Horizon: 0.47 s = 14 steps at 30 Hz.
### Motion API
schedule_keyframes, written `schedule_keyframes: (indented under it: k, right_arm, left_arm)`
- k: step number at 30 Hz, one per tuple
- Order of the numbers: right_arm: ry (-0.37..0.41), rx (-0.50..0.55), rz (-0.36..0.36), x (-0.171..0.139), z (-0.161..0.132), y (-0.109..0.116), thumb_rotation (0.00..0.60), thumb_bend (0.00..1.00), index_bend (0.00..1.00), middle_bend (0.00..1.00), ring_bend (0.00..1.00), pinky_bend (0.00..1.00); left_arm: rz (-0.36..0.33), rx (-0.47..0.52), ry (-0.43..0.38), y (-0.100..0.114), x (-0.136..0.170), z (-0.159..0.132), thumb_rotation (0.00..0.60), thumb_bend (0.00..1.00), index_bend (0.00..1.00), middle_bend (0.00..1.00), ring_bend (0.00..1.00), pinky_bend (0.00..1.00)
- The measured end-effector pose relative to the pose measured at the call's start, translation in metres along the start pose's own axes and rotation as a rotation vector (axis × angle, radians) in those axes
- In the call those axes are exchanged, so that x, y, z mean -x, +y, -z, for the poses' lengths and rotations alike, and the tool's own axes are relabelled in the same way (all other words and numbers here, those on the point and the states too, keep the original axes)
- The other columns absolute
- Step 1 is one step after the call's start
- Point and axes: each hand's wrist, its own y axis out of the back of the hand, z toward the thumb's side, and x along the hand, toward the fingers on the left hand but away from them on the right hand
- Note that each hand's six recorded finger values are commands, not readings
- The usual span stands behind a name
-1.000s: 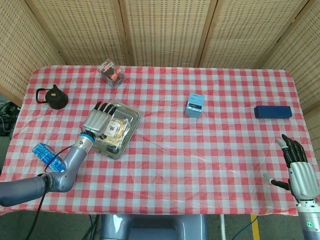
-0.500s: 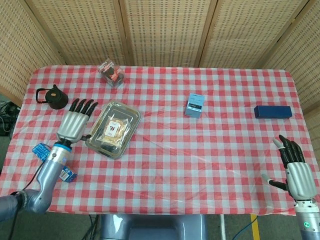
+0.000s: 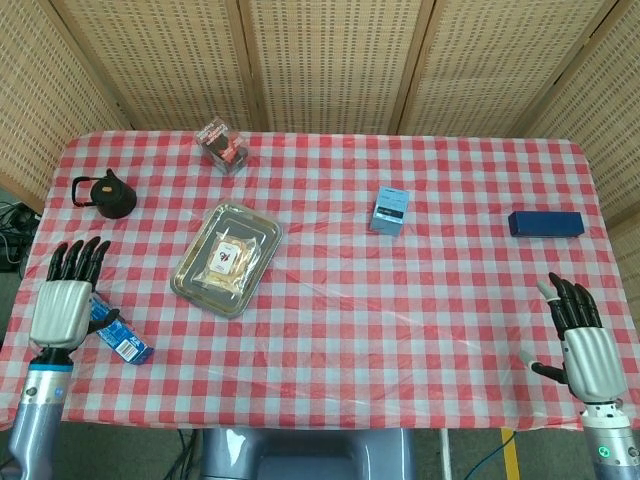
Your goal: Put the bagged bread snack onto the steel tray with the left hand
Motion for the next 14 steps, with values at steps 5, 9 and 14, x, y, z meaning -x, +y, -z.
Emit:
schedule_keyframes:
  k: [5, 9, 14]
  right_arm:
    - [0.011, -0.004, 0.0, -0.001, -0.004, -0.001, 0.6, 0.07, 0.0, 0.0, 0.0, 0.0]
    - [0.024, 0.001, -0.005, -0.002, -0.007, -0.002, 0.6, 0.07, 0.0, 0.0, 0.0, 0.0]
    - [0.035, -0.001, -0.023, -0.001, -0.01, -0.007, 0.6, 0.07, 0.0, 0.0, 0.0, 0.0]
  left_arm:
    - [-0.038, 0.0, 0.018, 0.001, 0.032, 0.01, 0.6, 0.13, 0.0, 0.0, 0.0, 0.0]
    - [-0.051, 0.022, 0.038, -0.002, 0.045, 0.022, 0.6, 0.13, 0.0, 0.0, 0.0, 0.0]
    - [-0.053, 0.046, 0.047, -0.002, 0.046, 0.027, 0.6, 0.13, 0.0, 0.0, 0.0, 0.0]
